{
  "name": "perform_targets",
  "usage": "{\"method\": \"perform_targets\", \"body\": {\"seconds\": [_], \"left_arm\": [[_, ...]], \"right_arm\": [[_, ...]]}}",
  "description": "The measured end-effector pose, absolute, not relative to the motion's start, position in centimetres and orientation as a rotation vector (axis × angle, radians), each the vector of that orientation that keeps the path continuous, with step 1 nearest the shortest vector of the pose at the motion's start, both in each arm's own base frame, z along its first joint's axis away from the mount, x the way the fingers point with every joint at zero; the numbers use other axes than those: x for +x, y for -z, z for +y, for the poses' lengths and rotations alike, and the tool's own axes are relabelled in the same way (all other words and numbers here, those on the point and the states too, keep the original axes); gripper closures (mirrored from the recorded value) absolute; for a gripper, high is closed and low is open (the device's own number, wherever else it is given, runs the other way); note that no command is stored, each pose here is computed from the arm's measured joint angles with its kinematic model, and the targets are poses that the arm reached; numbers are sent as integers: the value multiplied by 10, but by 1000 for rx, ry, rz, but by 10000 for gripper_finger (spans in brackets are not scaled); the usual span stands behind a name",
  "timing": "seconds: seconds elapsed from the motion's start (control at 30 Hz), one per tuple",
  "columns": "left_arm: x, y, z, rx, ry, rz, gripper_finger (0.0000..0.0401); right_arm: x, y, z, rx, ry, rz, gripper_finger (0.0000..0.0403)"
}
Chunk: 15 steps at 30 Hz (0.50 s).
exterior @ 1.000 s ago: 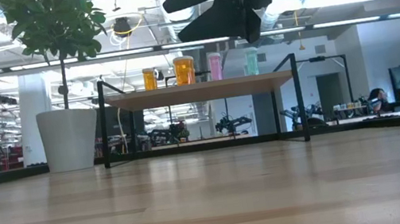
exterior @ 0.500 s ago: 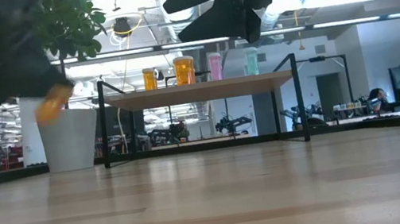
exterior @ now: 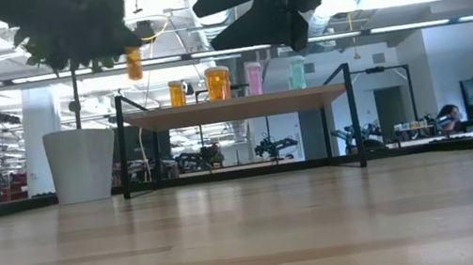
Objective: Pick and place medicine bottles onto shelf by color
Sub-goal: Put the small orange pill bottle on the shelf aligned with the other small orange pill bottles
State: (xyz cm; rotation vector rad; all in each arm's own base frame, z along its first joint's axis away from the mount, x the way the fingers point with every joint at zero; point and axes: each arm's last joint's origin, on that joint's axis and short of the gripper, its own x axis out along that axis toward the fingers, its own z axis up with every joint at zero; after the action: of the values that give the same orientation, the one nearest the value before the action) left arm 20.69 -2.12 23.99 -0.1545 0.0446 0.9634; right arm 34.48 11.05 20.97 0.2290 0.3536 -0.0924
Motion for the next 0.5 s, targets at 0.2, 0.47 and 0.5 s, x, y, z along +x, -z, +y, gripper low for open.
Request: {"method": "perform_targets", "body": {"seconds": [0.2, 0.47, 0.5], "left_arm": [[230, -243, 7, -74, -920, 19, 297], [247, -228, 40, 13, -936, 58, 297], [248, -226, 43, 17, -935, 63, 297]], "right_arm": [[345, -209, 110, 227, 95, 358, 121], [345, -209, 110, 226, 95, 360, 121], [345, -209, 110, 226, 95, 360, 121]]}}
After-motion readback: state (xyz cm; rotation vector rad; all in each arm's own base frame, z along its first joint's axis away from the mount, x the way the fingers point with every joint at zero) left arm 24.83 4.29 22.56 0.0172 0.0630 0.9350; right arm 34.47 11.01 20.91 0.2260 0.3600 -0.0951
